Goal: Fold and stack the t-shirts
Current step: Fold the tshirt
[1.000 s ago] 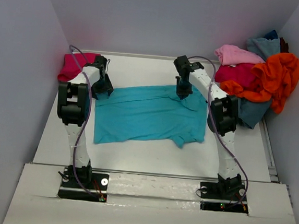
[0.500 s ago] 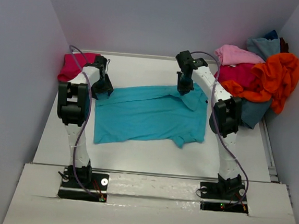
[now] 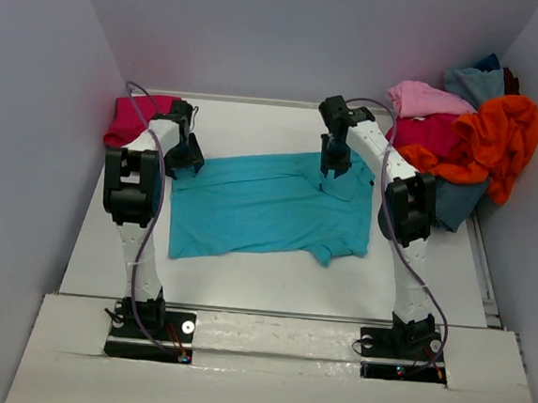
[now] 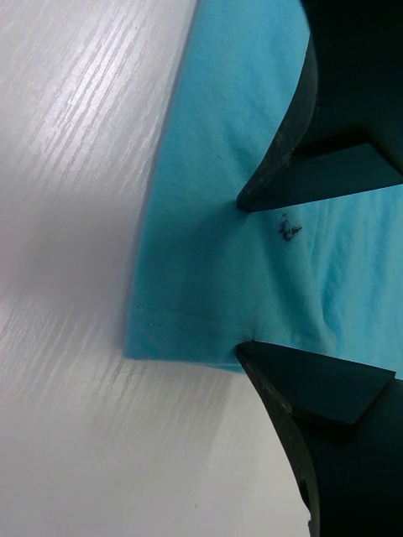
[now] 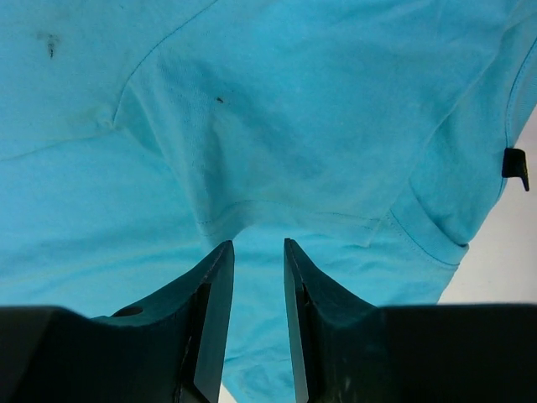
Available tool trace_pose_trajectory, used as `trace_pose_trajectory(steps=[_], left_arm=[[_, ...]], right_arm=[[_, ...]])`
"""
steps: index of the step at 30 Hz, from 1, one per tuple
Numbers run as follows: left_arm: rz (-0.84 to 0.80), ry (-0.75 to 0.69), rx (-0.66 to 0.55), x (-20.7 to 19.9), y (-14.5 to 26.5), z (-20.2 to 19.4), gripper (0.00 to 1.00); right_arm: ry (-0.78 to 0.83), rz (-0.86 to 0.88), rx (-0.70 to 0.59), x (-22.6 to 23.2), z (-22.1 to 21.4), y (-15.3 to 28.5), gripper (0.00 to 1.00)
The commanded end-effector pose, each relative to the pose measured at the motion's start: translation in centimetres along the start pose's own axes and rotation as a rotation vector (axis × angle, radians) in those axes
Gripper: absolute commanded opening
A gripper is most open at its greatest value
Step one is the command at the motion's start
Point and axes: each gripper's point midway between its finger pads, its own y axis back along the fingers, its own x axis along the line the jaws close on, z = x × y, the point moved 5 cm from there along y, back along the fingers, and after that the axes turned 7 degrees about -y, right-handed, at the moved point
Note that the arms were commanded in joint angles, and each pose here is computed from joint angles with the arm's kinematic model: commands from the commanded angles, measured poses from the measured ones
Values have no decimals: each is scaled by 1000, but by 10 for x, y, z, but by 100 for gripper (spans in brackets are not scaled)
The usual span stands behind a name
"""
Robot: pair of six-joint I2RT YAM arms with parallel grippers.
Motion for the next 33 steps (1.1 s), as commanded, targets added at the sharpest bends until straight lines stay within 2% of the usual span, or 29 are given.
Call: trace_pose_trajectory(steps=[1, 5, 11, 19, 27, 33], left_arm=[[-26, -48, 2, -7, 18, -7, 76], [-30, -98, 6, -21, 20, -15, 76], [-26, -106, 12, -25, 18, -17, 76], [-22, -107, 5, -25, 19, -14, 76], [36, -99, 16, -17, 16, -17, 76], [87, -31, 39, 2, 11, -22, 77]], right_arm=[[-25, 18, -34, -3, 9, 17, 36], [-27, 100, 3, 5, 1, 19, 36], [-18, 124, 81, 3, -22, 8, 36], [-27, 205, 96, 12, -24, 16, 36], [-19, 225, 108, 24, -27, 10, 35], [-13, 229, 103, 26, -23, 10, 35]])
